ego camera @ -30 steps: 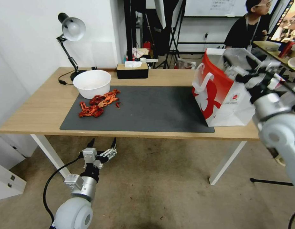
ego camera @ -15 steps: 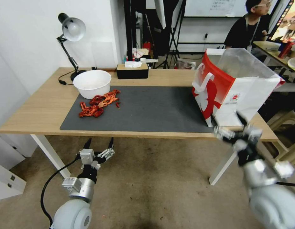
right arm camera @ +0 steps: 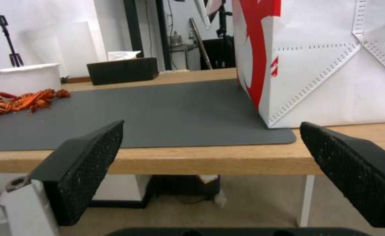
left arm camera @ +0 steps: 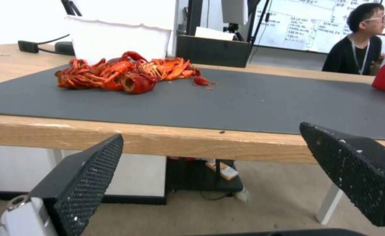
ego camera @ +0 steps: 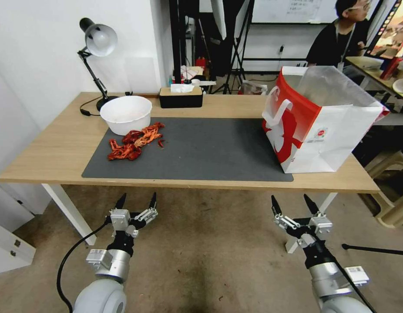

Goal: Close the takeout container lid, then place the container into the takeout bag.

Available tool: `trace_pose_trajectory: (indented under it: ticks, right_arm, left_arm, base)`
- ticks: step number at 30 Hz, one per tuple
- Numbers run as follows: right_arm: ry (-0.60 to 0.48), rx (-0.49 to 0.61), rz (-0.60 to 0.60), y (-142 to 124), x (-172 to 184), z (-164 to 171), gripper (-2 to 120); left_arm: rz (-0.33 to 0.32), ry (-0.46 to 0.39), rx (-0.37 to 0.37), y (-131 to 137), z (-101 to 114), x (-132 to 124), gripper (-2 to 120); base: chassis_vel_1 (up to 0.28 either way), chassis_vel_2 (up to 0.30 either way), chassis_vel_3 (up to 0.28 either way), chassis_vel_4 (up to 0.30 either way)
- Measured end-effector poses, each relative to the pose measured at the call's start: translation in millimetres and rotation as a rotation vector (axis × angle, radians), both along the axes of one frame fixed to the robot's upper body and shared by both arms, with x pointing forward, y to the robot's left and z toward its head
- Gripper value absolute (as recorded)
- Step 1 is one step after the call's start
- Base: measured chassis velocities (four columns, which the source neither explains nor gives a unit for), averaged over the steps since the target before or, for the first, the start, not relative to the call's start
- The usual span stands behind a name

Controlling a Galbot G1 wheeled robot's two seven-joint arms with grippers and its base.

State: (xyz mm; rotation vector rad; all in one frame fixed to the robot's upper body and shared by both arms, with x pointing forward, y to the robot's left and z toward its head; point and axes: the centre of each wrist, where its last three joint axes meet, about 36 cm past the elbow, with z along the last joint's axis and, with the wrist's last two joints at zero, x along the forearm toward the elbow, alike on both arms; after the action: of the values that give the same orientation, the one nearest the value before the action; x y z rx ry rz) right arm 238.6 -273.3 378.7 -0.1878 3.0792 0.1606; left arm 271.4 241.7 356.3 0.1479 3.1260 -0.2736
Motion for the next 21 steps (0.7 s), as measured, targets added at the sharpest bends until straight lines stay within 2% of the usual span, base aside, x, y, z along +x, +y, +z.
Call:
trace_pose_trajectory:
  ticks: [21]
  right_arm:
    - [-0.002, 0.002, 0.001, -0.7, 2.2, 0.9, 100]
  left_arm:
    - [0.000, -0.001, 0.000, -0.1, 0.3, 0.0, 100]
  base:
    - [0.000, 0.000, 0.000, 0.000]
